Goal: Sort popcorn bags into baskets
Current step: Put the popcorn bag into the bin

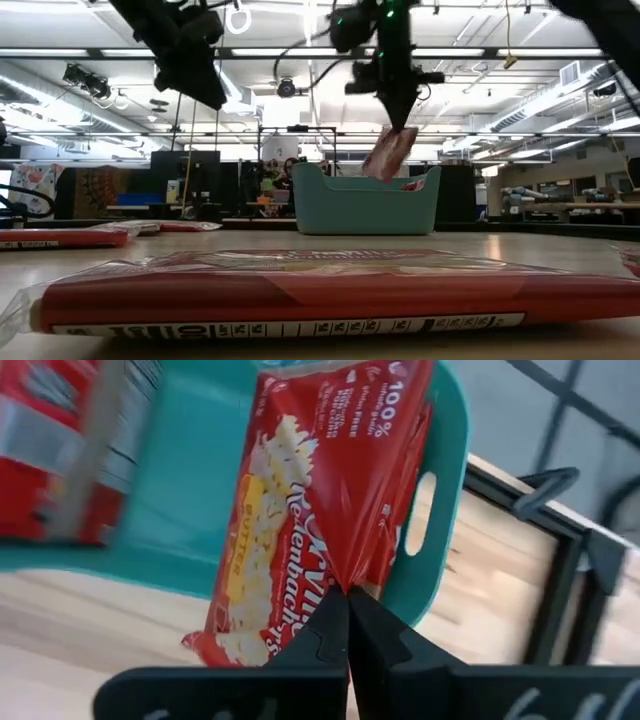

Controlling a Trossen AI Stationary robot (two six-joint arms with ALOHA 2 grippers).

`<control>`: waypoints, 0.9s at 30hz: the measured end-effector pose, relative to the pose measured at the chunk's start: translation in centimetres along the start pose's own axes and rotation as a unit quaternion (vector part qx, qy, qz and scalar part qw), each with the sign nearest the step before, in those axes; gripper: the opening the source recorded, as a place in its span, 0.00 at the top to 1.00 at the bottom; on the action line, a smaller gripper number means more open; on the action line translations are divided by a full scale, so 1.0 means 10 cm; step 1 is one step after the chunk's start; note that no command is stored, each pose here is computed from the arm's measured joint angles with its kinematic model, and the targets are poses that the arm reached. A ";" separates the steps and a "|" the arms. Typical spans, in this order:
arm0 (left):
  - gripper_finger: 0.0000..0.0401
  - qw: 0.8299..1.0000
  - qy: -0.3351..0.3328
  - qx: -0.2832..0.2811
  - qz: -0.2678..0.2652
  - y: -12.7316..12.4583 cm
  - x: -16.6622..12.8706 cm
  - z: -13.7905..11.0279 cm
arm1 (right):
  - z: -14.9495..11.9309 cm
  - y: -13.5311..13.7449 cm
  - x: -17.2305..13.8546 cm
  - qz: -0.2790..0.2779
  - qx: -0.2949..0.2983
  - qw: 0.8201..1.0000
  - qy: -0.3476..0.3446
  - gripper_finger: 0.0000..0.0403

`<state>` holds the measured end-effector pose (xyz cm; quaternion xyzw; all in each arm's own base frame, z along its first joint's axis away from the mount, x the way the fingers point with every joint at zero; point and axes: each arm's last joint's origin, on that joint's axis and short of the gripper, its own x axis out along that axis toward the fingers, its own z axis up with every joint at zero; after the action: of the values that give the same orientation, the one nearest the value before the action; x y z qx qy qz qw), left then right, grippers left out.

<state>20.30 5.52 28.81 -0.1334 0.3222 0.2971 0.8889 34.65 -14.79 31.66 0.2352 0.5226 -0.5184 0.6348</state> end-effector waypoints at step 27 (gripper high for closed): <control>0.70 0.998 0.063 -0.008 0.009 0.18 0.03 -0.06 | 0.45 0.10 0.77 -0.100 -0.029 0.994 0.039 1.00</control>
<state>19.12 6.78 28.02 -0.1559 0.3765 0.2982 0.8632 36.82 -21.43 25.99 0.1831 0.5829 -0.5543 0.5652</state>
